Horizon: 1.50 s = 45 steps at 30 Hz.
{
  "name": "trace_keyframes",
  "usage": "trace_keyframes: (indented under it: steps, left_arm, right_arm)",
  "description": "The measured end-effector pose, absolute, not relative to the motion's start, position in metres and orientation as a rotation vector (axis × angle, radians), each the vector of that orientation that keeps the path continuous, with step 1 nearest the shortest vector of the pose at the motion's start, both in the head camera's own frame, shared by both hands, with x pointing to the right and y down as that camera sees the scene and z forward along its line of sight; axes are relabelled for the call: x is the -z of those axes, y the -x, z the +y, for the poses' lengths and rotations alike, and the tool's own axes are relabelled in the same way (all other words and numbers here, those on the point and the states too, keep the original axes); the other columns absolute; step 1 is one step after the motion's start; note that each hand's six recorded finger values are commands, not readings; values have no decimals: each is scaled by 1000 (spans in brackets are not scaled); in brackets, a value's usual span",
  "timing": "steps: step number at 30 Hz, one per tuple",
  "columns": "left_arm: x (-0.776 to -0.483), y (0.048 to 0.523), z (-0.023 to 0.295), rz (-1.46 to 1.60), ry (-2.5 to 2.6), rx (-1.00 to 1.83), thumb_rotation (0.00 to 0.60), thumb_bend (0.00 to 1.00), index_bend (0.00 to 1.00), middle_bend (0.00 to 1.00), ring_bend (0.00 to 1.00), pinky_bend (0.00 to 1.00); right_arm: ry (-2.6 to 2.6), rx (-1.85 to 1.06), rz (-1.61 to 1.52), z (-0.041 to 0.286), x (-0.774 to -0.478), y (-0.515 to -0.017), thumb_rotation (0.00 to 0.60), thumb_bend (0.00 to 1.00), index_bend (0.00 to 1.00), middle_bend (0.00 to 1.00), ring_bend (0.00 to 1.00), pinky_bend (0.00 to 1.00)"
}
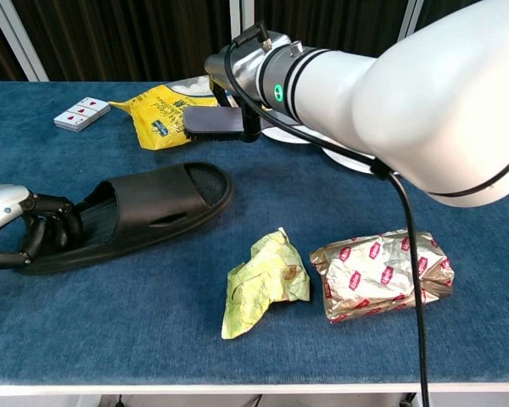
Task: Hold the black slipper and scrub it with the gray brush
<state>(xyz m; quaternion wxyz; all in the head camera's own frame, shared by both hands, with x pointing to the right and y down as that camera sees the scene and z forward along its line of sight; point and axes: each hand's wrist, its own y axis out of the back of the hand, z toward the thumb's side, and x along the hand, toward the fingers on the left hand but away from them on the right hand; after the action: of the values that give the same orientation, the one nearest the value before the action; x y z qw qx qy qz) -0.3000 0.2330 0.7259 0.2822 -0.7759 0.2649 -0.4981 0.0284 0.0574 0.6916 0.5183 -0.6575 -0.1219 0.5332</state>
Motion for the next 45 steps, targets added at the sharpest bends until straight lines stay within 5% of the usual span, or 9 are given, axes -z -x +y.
trace_keyframes:
  steps: [8,16,26,45]
  left_arm:
    - [-714,295,227,758,2051,1251,600,766,364,311,369,500]
    - [-667,304,200,1005,1938,1055,600,638,222,250,301,439]
    - [-637,342,186,1208,1781,1038,600,299,141,228,229,338]
    - [-647,348,191,1182,1817,1076,600,288,142,236,229,336]
  right_arm:
    - [1610,-1247,-330,67,-661,-74,600,622,906,653,634,783]
    - [1599,-1343,-266,97,-647,-170,600,617,905,654,634,783]
    - [1644,-1590,-223,125,-674,-254,600,613,868,638,633,782]
    - [1574,-1808,-46,130,-700,-260,600,604,744,559,615,748]
